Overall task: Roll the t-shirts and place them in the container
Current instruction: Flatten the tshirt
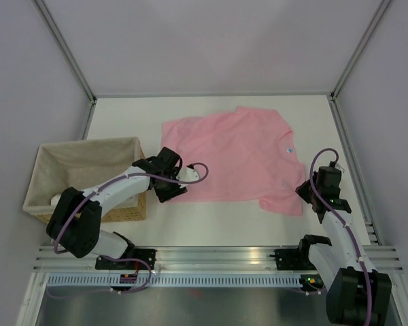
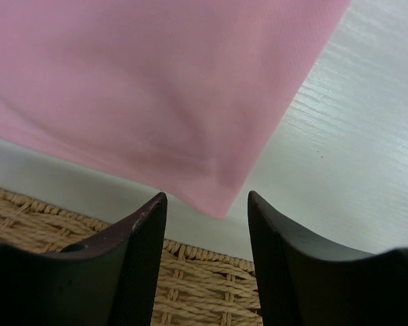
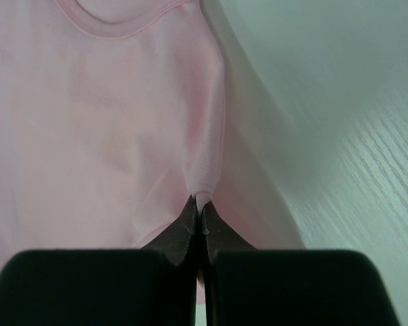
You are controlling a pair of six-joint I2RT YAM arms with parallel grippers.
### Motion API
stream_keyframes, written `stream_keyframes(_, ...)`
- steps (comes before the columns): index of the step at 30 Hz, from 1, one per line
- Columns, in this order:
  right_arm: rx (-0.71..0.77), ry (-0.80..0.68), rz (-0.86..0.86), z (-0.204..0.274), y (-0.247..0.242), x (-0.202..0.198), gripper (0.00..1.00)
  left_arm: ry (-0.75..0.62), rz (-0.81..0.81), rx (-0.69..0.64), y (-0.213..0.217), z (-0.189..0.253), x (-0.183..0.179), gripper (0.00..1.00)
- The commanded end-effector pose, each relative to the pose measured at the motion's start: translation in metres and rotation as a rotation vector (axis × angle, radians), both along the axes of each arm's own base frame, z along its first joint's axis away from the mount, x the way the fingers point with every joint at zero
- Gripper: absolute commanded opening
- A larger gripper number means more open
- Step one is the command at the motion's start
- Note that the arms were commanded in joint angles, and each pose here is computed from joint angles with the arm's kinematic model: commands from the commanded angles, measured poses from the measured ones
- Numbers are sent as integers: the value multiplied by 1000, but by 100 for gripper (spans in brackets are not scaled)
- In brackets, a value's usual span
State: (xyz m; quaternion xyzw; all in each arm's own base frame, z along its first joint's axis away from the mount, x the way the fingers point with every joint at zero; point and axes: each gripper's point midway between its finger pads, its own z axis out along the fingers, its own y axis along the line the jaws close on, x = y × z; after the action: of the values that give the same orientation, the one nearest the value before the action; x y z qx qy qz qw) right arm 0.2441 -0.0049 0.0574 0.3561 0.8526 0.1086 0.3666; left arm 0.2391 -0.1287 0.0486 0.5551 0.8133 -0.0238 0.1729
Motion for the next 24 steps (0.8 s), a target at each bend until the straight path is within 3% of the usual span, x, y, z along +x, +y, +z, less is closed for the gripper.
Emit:
stream_keyframes(1,-5,-11,3,4,-1,1,0,-41,-71,115,14,-23,8,57)
stream_keyframes(8,-24,-28,16,14,-2,2,0,13,-93,166,25,-54,-5,54)
stream_keyframes(9,-28,-30,16,16,-3,2,0,22,-95,159,24,-56,-7,48)
stream_keyframes(10,-37,-43,20,21,-4,4,0,32,-85,145,22,-58,-9,27)
stream_keyframes(12,-42,-52,25,30,-3,2,0,31,-52,130,20,-57,-9,3)
stream_keyframes(15,-45,-123,43,64,0,4,0,-38,2,82,14,-35,2,2)
stream_keyframes(18,-70,-253,48,124,0,2,0,-251,79,-14,7,34,29,2)
stream_keyframes(19,-88,-341,48,163,0,3,0,-314,106,-24,11,57,35,2)
stream_keyframes(21,-123,-428,39,206,-2,-6,0,-508,155,-130,8,140,49,2)
stream_keyframes(23,-176,-565,26,274,-5,-18,0,-557,230,-120,22,185,48,2)
stream_keyframes(24,-192,-606,27,295,-5,-23,0,-647,258,-177,22,238,54,2)
